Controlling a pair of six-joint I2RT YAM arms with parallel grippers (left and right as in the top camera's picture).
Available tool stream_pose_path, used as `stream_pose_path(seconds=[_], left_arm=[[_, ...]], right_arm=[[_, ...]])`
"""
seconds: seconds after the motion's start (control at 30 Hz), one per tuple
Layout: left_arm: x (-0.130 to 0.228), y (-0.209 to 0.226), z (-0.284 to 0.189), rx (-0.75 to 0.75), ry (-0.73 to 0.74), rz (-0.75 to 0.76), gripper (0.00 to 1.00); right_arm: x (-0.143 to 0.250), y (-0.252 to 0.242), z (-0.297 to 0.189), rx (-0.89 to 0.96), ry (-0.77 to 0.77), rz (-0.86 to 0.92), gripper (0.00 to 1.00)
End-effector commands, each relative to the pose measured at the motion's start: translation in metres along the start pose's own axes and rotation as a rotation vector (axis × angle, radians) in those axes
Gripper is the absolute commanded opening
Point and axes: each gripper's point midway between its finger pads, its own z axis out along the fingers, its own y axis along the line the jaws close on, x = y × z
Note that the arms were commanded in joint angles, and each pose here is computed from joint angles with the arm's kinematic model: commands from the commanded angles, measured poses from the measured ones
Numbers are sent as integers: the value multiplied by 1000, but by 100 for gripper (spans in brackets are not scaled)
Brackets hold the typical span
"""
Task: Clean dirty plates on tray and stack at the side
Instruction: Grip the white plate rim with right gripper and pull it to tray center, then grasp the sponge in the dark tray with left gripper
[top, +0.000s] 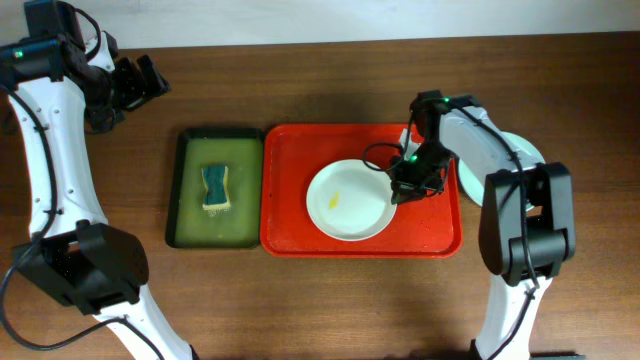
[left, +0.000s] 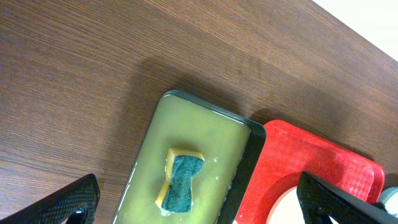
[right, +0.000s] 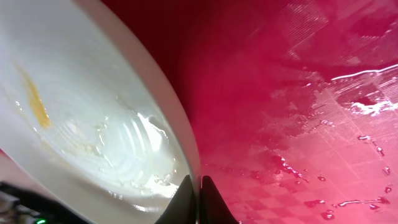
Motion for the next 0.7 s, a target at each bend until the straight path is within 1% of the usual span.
stream_pose_path(seconds=[0.0,0.03,0.07,0.1,0.13,0.2,0.23,0.27,0.3,0.33,0.37,0.4,0.43,0.47,0.5,0.53,0.57,0.6,0.63,0.67], left_arm=[[-3,-5,-11,16,-26,16,99],[-3,-5,-11,16,-26,16,99],[-3,-5,-11,16,-26,16,99],[-3,-5,-11,16,-26,16,100],[-3,-5,-11,16,-26,16,99],[-3,-5,-11,16,-26,16,100],[-3,-5,-11,16,-26,16,100],[-35,-13,-15,42,-158,53,99],[-50,-17,-18,56,-219,71,100],[-52,-18,-18,59,-230,74,99],[-51,-17,-18,57,-224,72,99],[-51,-18,-18,63,-224,70,99],[-32,-28,-15,124,-141,58,99],[-15,-30,-13,145,-69,45,99],[9,-29,-5,127,18,144,99],[31,-26,4,94,103,208,99],[58,-16,20,17,207,212,93],[80,-10,35,-38,287,224,84],[116,-8,62,-80,399,251,70],[140,-10,85,-83,454,279,99]], right_arm=[[-11,-18,5,132,-44,-5,4],[-15,-21,4,139,-61,20,4],[-17,-22,3,136,-68,24,11],[-17,-21,3,137,-67,21,37],[-19,-21,3,134,-78,18,44],[-33,-17,-20,119,-124,21,46],[-38,-16,-46,110,-146,22,46],[-38,-7,-76,45,-152,-9,47],[-36,-2,-93,-19,-154,-22,47],[-35,2,-117,-127,-168,-40,57],[-36,-1,-130,-192,-185,-39,63],[-39,-15,-141,-247,-210,6,79],[-40,-49,-154,-263,-237,92,99],[-37,-69,-160,-272,-246,137,99],[-35,-84,-165,-279,-253,177,99],[-33,-92,-167,-283,-255,198,99],[-31,-97,-168,-282,-256,195,90],[-31,-96,-166,-279,-251,186,71],[-28,-88,-158,-270,-224,160,54],[-24,-75,-144,-263,-183,103,49]])
